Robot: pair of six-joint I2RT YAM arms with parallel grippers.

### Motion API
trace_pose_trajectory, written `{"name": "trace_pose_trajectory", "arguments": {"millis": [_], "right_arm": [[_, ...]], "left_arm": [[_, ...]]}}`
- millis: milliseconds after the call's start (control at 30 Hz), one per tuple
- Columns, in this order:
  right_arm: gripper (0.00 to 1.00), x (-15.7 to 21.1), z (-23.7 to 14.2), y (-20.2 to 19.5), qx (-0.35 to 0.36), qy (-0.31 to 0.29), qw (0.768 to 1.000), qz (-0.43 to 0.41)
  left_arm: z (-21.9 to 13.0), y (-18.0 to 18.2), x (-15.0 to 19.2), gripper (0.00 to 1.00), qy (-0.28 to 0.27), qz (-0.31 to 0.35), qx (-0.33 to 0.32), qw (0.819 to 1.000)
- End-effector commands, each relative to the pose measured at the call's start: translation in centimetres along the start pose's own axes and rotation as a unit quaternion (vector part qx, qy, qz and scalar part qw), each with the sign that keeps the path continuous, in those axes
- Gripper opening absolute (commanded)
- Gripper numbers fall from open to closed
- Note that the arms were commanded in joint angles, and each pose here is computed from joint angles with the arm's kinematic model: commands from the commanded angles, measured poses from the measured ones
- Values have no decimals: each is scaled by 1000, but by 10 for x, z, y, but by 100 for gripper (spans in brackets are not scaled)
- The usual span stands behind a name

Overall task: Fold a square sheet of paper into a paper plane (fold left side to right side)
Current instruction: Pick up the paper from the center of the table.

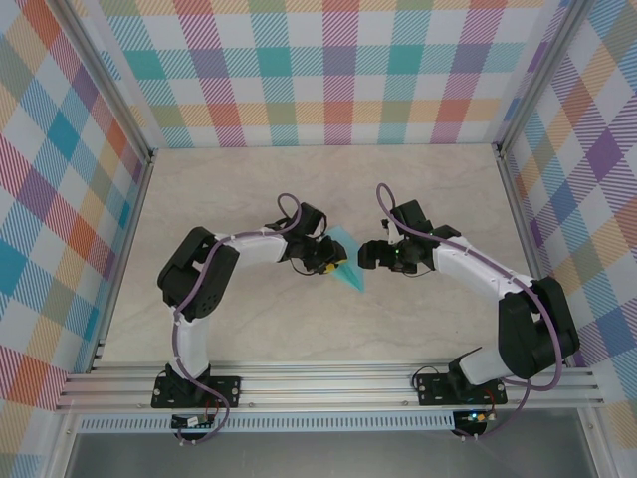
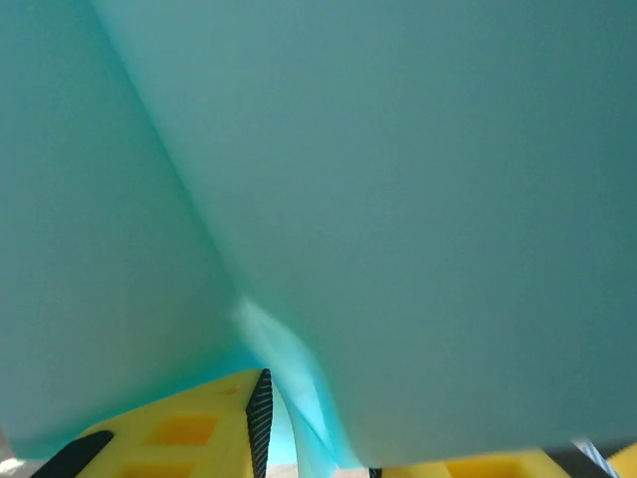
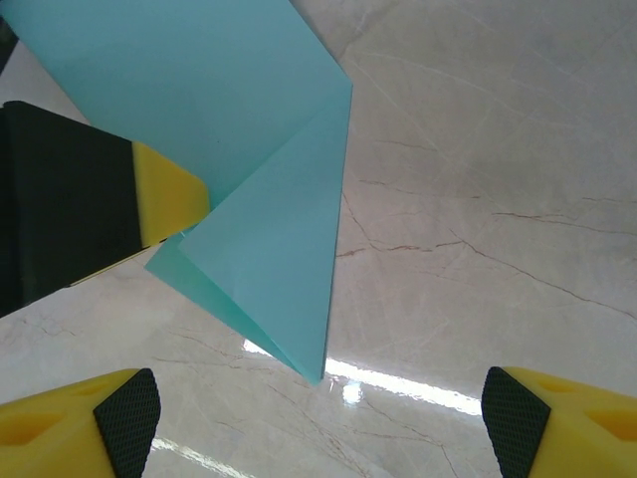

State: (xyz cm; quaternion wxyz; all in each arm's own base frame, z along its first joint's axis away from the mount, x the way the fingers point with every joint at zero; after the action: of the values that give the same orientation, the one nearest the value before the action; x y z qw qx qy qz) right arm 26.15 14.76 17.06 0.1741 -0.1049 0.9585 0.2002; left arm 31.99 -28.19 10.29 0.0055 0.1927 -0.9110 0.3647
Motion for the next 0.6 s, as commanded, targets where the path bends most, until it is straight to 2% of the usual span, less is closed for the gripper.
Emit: {"name": "trace_pose_trajectory", "arguments": {"millis": [0, 200, 400, 567], "right_arm": [[87, 2, 5, -2, -8, 4, 1000, 8], [87, 2, 4, -4, -21, 4, 1000, 14], [87, 3, 5, -9, -53, 4, 998, 20], [87, 0, -2, -15, -156, -24, 987, 28]], "left_arm": [[6, -1, -1, 30, 2, 8, -9, 1000], [4, 1, -3, 17, -4, 11, -15, 1000], [-7, 0, -4, 10, -10, 27, -2, 1000], [-22, -11, -4, 8, 1, 90, 35, 995]]}}
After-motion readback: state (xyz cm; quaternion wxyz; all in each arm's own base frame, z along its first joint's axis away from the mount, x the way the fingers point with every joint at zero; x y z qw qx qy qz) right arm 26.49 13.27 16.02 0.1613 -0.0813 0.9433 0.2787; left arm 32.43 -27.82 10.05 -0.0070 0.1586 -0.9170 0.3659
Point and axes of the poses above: each hand's point on the last joint's axis, 136 mm out from that joint toward the fingers, its own z axis out along the fingers, its own y axis along the line the jaws close on, x = y × z, the point moved 9 cm from there along -z, back along the fingers, and after that the axes turned 9 degrees about -z, right-handed, at the moved point
